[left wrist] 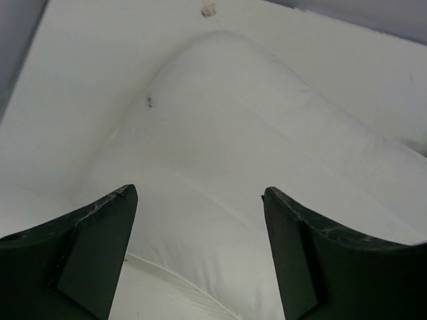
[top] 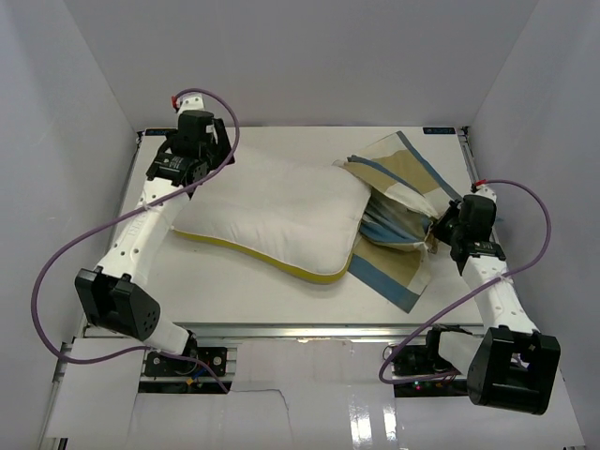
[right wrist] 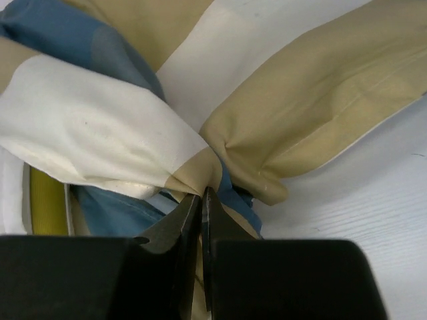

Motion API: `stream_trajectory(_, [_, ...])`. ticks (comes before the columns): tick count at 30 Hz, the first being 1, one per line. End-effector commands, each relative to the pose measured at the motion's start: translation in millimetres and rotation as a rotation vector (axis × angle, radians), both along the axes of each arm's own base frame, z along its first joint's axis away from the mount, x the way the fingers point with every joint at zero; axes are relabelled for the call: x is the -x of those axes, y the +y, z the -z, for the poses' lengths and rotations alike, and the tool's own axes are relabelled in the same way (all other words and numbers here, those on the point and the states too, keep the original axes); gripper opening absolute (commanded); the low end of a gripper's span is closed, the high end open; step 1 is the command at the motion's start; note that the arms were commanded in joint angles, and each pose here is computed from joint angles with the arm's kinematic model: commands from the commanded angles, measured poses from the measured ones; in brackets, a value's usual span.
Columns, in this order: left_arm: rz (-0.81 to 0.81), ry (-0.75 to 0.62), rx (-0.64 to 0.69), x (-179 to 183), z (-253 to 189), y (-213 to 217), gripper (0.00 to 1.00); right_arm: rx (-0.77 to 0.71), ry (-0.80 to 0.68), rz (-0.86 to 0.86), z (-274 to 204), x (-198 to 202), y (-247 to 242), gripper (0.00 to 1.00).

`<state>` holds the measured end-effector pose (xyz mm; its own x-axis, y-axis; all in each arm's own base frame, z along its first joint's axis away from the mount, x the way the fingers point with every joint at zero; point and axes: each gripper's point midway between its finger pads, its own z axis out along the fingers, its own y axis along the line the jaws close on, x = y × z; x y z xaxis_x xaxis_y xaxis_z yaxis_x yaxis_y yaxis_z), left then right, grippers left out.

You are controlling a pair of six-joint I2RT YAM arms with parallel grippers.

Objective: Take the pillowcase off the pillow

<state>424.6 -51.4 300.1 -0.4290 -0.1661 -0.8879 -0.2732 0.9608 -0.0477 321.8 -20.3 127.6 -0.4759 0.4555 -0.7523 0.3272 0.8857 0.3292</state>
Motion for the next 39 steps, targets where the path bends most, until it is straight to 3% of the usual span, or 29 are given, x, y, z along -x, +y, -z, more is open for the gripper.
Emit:
stream_trajectory(1, [0.245, 0.088, 0.152, 22.2, 19.7, -67.1, 0.88, -0.033, -0.093, -0.11, -18.5, -9.8, 22.4, 0.08])
stream_trajectory(7, [0.588, 0.241, 0.216, 76.3, 67.3, -197.0, 0.9, -0.062, -0.113, -0.16, -20.8, -6.5, 37.6, 0.08])
stream_trajectory(12, [0.772, 0.297, 0.222, 106.5, 100.6, -279.9, 0.94, -0.056, -0.088, -0.181, -9.5, -1.6, 42.5, 0.08])
stream_trajectory(17, [0.783, 0.414, 0.115, 117.2, 163.9, -332.1, 0.98, -0.041, -0.052, -0.202, 0.3, 2.0, 43.4, 0.08])
stream_trajectory(22, [0.62, 0.484, -0.016, 112.7, 223.1, -319.6, 0.97, -0.074, -0.069, -0.23, 2.1, 7.0, 51.6, 0.08])
stream_trajectory(24, [0.511, 0.52, -0.109, 114.7, 246.4, -290.2, 0.89, -0.065, -0.079, -0.221, -1.7, 7.8, 49.5, 0.08])
stream_trajectory(25, [0.483, 0.525, -0.129, 116.7, 249.5, -279.8, 0.67, -0.058, -0.082, -0.21, -2.7, 8.0, 47.4, 0.08])
stream_trajectory(29, [0.422, 0.502, -0.168, 131.0, 231.4, -242.8, 0.03, -0.008, -0.099, -0.125, -13.0, 6.1, 30.4, 0.08])
stream_trajectory(32, [0.393, 0.435, -0.148, 144.0, 186.8, -212.3, 0.0, 0.014, -0.112, -0.074, -27.2, 2.8, 20.7, 0.08])
stream_trajectory(39, [0.248, 0.37, -0.146, 169.1, 148.3, -133.0, 0.0, 0.081, -0.127, 0.046, -56.2, -6.2, -8.7, 0.08])
